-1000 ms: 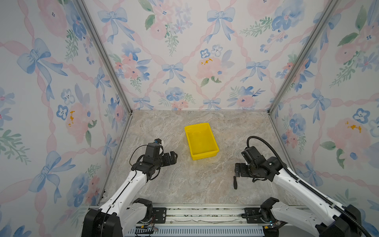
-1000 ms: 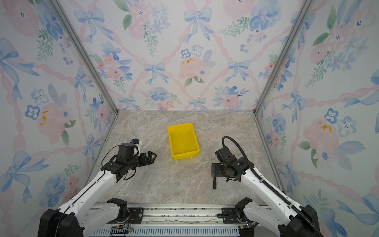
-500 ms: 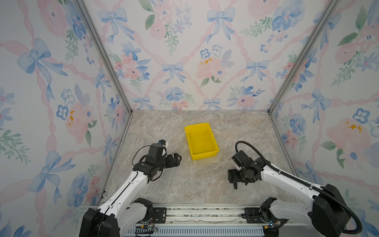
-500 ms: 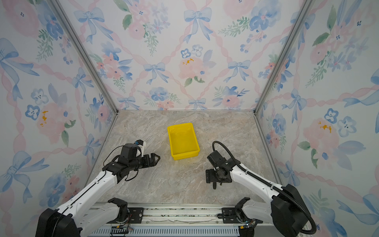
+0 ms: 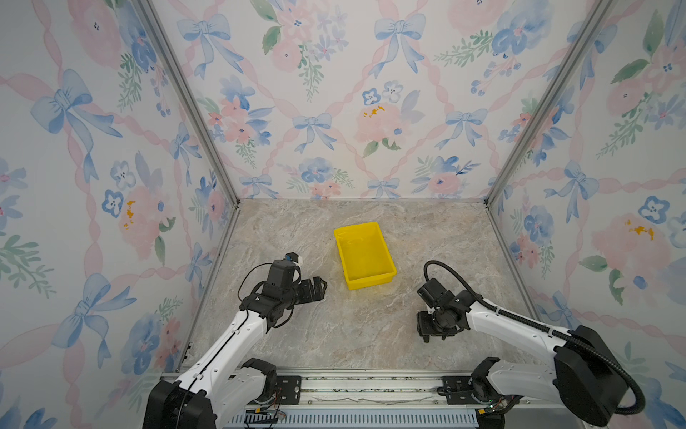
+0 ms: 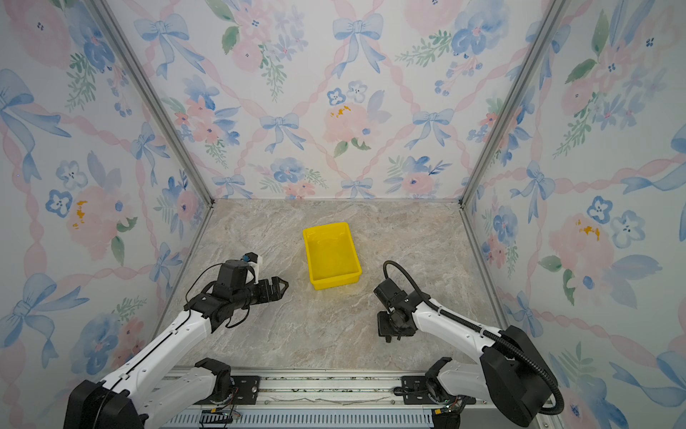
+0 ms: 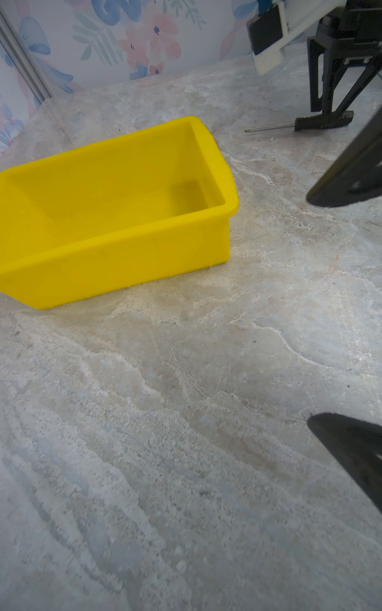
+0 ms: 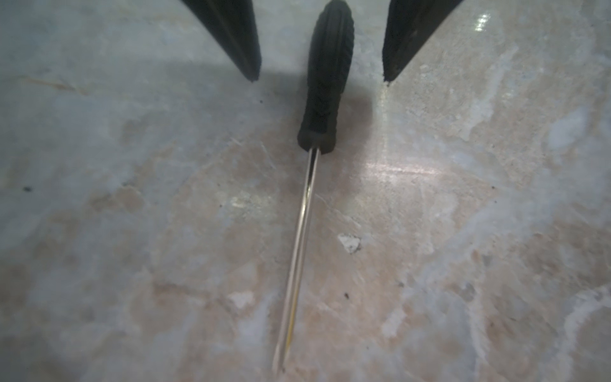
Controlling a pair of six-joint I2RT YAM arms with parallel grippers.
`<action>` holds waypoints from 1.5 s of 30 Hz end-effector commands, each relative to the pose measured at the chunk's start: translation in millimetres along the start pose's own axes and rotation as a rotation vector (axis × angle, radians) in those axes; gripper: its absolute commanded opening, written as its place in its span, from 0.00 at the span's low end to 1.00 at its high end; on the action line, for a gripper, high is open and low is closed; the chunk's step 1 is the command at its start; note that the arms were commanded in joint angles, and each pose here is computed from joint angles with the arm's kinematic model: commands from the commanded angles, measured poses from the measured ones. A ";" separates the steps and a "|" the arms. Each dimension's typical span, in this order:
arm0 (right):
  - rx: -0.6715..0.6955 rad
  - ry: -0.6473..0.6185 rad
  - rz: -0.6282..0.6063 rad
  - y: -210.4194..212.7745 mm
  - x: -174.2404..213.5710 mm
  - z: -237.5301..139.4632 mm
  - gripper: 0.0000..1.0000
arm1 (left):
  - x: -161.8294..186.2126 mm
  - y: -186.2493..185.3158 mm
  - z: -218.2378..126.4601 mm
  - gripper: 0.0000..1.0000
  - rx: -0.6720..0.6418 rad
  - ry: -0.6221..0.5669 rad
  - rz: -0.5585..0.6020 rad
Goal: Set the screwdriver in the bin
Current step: 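Lower the right gripper and close it on the screwdriver handle, then lift the screwdriver with the right gripper and carry it over the yellow bin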
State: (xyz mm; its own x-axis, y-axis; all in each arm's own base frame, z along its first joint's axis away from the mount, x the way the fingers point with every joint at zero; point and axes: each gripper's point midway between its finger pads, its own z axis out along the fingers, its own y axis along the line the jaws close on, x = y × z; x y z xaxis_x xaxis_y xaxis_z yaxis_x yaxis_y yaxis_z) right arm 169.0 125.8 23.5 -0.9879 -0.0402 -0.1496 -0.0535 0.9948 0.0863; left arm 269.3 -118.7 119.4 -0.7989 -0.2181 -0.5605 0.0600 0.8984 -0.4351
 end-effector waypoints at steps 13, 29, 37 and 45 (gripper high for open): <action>0.016 0.037 -0.025 1.8 6.1 11.8 0.34 | 5.9 10.3 1.6 0.98 -0.050 0.009 -0.002; -0.011 -0.178 -0.093 16.4 -26.2 -33.4 0.02 | -2.8 13.8 -2.0 0.98 -0.079 -0.031 0.008; -0.041 -0.332 -0.176 52.8 -87.5 -99.3 0.00 | -9.4 13.7 -5.2 0.98 -0.090 -0.054 0.046; -0.147 -0.390 -0.203 119.4 -153.1 -129.6 0.00 | -13.4 16.7 -6.3 0.98 -0.110 -0.075 0.028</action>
State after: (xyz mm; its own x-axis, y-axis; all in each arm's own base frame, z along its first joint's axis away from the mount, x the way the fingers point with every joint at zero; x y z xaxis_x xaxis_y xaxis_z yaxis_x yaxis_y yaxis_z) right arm 284.4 218.7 180.4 -0.8323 -0.1310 -0.5386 -0.2452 0.9584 0.1459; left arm 276.0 -101.4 119.7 -0.7630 -0.2245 -0.6062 0.0124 0.9325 -0.3610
